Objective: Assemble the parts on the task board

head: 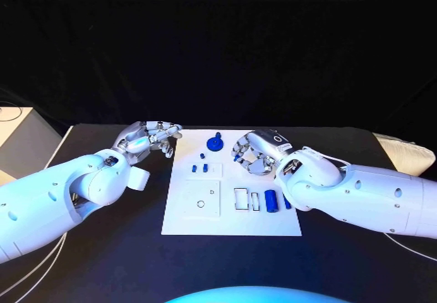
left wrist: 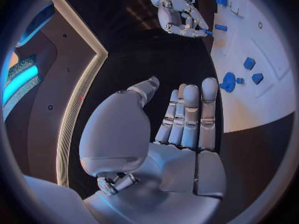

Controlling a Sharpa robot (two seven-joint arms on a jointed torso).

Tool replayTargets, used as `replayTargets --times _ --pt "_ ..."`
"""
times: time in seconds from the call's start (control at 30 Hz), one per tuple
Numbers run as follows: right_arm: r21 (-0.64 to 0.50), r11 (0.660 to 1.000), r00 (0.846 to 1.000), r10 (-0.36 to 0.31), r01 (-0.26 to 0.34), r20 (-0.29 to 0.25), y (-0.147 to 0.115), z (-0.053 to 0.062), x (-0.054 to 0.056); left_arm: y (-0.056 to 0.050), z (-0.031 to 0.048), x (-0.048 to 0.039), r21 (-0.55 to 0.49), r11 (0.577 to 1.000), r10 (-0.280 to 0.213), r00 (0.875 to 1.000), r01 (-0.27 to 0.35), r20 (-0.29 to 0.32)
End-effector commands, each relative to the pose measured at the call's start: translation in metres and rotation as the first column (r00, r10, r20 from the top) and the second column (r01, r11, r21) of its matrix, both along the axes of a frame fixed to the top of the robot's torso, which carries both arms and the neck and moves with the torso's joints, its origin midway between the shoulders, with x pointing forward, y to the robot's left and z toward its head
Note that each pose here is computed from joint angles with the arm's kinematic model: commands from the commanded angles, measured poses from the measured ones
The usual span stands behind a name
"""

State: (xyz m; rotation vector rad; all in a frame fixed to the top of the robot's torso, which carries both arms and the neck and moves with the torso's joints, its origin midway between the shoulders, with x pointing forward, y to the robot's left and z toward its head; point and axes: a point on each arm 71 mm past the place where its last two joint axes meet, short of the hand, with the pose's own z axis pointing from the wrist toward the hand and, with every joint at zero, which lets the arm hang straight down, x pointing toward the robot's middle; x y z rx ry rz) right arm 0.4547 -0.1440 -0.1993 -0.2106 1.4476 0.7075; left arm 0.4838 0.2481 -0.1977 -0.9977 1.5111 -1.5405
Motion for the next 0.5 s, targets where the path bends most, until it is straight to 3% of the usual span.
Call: replayTargets --times 0.03,0.5 --pt "-0.006 0.999 0.998 0.051 -0.051 0.032 0.014 -0.001 -0.008 -0.006 0.0009 -0.0029 -0.011 1.000 -0.008 1.000 0.008 0.005" --pt "-0.039 0.992 0.992 0.115 -0.118 -0.055 0.053 -0.036 -0.024 -0.017 0.0016 -0.0090 -0.021 0.999 -0.026 1.000 0.026 0.003"
